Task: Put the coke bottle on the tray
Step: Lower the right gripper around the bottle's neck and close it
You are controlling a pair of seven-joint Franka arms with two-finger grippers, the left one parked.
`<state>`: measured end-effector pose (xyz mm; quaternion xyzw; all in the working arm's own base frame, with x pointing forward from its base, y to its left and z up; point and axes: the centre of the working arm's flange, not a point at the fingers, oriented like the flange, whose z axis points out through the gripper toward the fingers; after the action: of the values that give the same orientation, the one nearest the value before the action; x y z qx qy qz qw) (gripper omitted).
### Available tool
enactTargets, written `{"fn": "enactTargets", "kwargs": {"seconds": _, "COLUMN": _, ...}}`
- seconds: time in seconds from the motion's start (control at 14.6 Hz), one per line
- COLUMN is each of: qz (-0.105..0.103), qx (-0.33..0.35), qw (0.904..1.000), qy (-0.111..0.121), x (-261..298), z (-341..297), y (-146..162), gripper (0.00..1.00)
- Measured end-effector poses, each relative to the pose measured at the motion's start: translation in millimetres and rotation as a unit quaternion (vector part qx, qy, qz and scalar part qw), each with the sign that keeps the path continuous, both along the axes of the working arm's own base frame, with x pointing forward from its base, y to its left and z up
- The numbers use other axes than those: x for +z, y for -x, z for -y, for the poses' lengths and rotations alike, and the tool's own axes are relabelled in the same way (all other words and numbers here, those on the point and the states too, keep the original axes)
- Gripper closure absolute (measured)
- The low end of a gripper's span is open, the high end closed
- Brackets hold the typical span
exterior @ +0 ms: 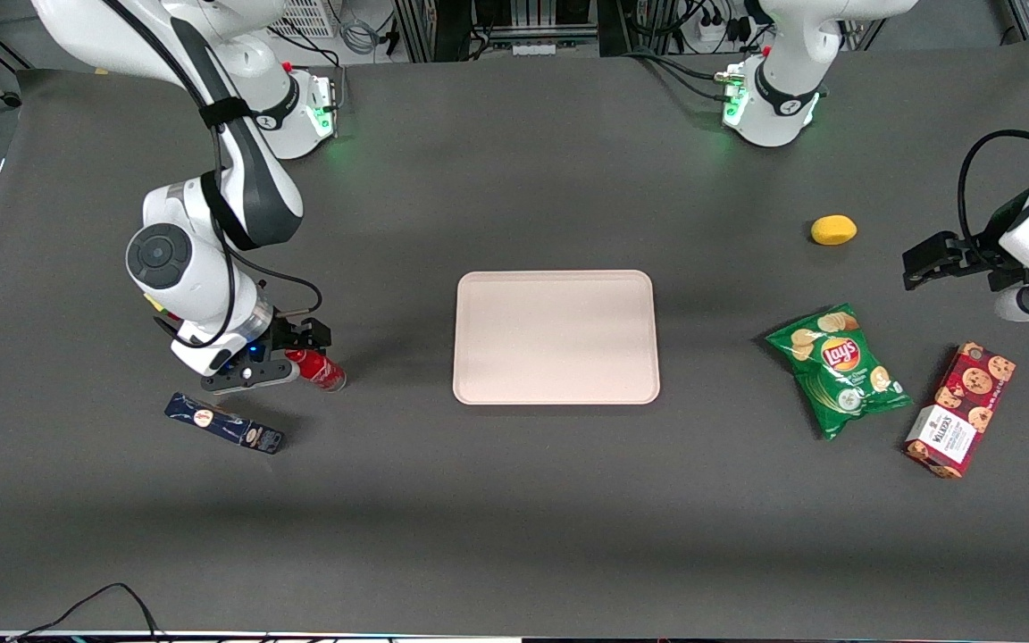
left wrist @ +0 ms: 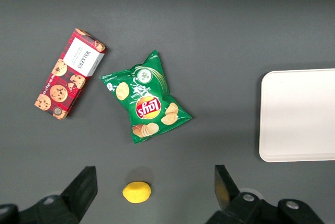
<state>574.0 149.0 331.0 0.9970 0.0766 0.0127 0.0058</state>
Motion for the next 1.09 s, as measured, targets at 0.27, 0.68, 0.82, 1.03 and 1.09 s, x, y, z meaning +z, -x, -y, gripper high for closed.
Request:
{"fn": "enactTargets", "kwargs": {"seconds": 0.27, "qz": -0.004, "qx": 0.001, "qw": 1.0000, "qy": 0.002, "x": -15.9, "z": -0.3, "y": 0.4, "gripper": 0.00}}
{"fn": "enactTargets", "kwargs": {"seconds": 0.68, "qz": -0.013, "qx": 0.001, "qw": 0.9999, "qy": 0.004, "x": -27.7, "z": 1.1, "y": 5.9, "gripper": 0.00}}
{"fn": "enactTargets", "kwargs": {"seconds": 0.82, "qz": -0.017, "qx": 0.001, "qw": 0.9998, "qy": 0.005, "x": -31.6, "z": 1.6, "y": 7.8, "gripper": 0.00}}
{"fn": "enactTargets", "kwargs": {"seconds": 1.03, "qz": -0.021, "qx": 0.001, "qw": 0.9998, "qy": 0.006, "x": -36.0, "z": 2.1, "y": 9.4, "gripper": 0.00}}
{"fn": "enactTargets", "kwargs": {"seconds": 1.09, "qz": -0.020, "qx": 0.001, "qw": 0.9998, "qy": 0.006, "x": -36.3, "z": 2.0, "y": 9.3, "gripper": 0.00}}
